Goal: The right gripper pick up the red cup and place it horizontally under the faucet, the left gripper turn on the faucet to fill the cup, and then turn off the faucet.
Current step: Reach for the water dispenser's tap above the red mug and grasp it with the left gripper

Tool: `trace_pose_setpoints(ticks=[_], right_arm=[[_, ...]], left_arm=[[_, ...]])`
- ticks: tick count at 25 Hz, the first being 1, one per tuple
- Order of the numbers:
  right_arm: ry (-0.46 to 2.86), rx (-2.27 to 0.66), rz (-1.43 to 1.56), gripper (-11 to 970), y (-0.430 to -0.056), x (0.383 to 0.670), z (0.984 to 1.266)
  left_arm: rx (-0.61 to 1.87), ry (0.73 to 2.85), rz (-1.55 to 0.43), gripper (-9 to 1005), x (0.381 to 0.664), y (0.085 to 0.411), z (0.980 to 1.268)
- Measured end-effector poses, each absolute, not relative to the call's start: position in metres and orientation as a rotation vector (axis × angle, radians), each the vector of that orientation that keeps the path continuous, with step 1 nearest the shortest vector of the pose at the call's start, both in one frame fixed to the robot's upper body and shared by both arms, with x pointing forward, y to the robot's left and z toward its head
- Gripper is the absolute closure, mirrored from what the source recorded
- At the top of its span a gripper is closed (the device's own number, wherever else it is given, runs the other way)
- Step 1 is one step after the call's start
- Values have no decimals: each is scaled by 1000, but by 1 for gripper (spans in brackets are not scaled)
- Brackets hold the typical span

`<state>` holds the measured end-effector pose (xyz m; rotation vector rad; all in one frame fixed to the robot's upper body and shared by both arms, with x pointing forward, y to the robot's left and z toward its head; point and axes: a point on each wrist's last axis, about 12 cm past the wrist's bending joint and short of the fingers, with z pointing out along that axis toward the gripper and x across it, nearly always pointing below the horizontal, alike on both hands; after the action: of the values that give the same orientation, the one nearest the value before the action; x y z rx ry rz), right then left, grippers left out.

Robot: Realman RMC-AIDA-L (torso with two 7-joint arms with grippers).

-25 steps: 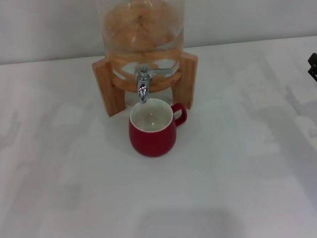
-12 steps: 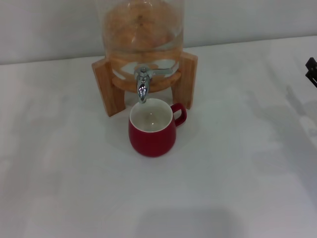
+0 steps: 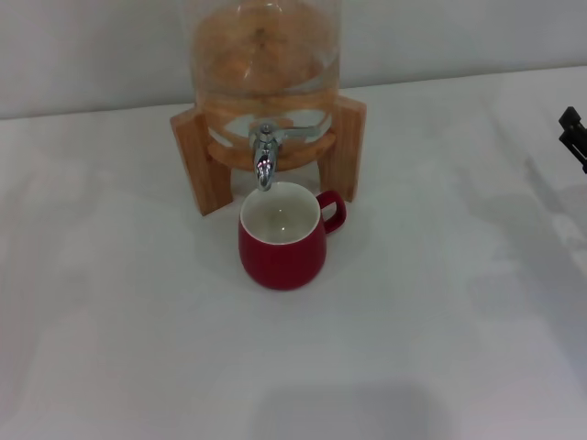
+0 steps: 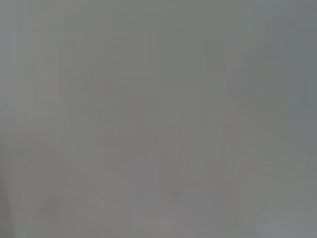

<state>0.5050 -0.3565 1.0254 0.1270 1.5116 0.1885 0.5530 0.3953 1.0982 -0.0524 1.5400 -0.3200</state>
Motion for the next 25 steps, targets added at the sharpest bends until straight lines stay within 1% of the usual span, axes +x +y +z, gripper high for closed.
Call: trace_pose_setpoints(ticks=[3, 4, 5, 9, 15, 20, 23, 25], right_arm=[[1513, 131, 196, 98, -356, 507, 1026], [1515, 132, 201, 98, -355, 509, 1026], [1515, 132, 201, 98, -355, 509, 1026], [1515, 127, 206, 98, -353, 513, 1028], [1520, 119, 213, 98, -349, 520, 1029], [1518, 110, 219, 98, -347, 524, 1031], [1518, 110, 219, 98, -347, 524, 1031], [1518, 110, 219, 98, -347, 524, 1031]], left_arm=[[7, 1615, -375, 179, 559, 399, 1108], [48, 1674, -401, 178, 561, 399, 1112], [48, 1674, -401, 178, 561, 399, 1112], [122, 1815, -417, 178, 563, 396, 1117], [230, 1980, -327, 179, 564, 378, 1121], [304, 2011, -263, 179, 559, 364, 1127], [320, 2005, -259, 179, 558, 363, 1128], [393, 2001, -268, 178, 558, 358, 1129]])
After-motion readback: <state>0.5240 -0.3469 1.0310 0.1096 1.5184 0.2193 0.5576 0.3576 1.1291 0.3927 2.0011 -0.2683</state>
